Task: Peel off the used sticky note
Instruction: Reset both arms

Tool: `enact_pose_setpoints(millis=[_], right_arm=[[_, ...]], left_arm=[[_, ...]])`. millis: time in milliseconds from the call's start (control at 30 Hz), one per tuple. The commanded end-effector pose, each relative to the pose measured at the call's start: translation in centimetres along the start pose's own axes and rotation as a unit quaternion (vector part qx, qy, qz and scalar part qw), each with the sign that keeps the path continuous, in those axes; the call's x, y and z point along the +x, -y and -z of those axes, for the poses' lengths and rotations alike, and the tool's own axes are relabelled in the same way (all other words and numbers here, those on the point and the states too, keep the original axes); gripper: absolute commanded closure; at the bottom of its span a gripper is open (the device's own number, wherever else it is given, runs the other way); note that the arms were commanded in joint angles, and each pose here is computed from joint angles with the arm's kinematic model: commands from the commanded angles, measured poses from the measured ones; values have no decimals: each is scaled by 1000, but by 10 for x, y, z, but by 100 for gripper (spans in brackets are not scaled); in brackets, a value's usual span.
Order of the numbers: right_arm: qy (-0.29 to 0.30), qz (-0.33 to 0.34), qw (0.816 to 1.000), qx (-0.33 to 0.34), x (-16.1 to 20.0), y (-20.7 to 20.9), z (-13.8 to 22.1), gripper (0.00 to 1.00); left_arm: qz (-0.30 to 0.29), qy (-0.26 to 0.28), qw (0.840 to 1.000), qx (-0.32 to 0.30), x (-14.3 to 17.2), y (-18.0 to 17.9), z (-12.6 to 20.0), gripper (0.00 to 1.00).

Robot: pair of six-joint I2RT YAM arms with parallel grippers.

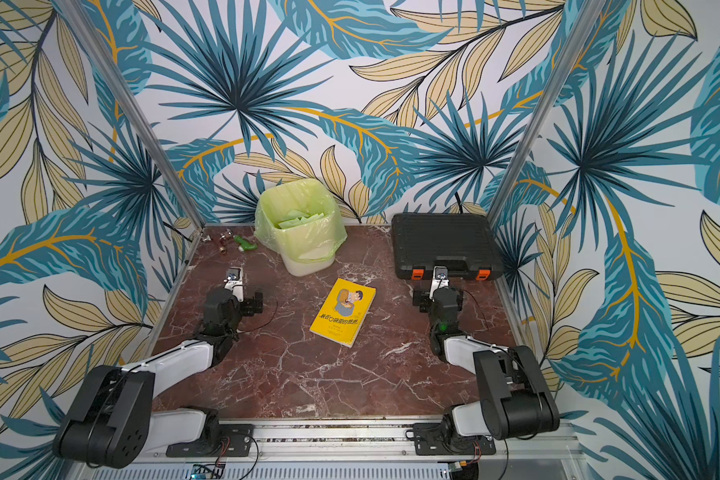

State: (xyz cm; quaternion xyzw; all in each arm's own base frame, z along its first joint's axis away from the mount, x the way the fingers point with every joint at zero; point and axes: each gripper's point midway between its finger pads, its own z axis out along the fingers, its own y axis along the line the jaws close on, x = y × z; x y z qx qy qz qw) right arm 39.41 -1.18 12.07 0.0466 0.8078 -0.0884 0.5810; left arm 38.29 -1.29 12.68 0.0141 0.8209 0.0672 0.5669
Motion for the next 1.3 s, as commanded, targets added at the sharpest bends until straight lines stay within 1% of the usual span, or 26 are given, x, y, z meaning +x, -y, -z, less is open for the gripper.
enact_pose_setpoints(millis=[0,133,267,433,567,1267], right_arm=[[20,1,1000,-2,-2,0,-1,0],[18,-1,1000,-2,1,0,-2,1],[20,-8,1000,8,6,4,-4,1],[21,-10,1000,7,7,4,-4,1],[20,-10,1000,7,8,5,-5,0],[19,-10,1000,7,8,5,-5,1]], left_arm=[[-12,44,999,3,-14,2,-6,0],[-18,51,999,6,-6,5,-12,0],[-10,51,999,-6,4,1,-15,0],[-7,56,998,-12,3,-1,-16,0],[-4,48,999,-18,4,-3,-18,0],[-4,49,999,-19,4,-3,-18,0]])
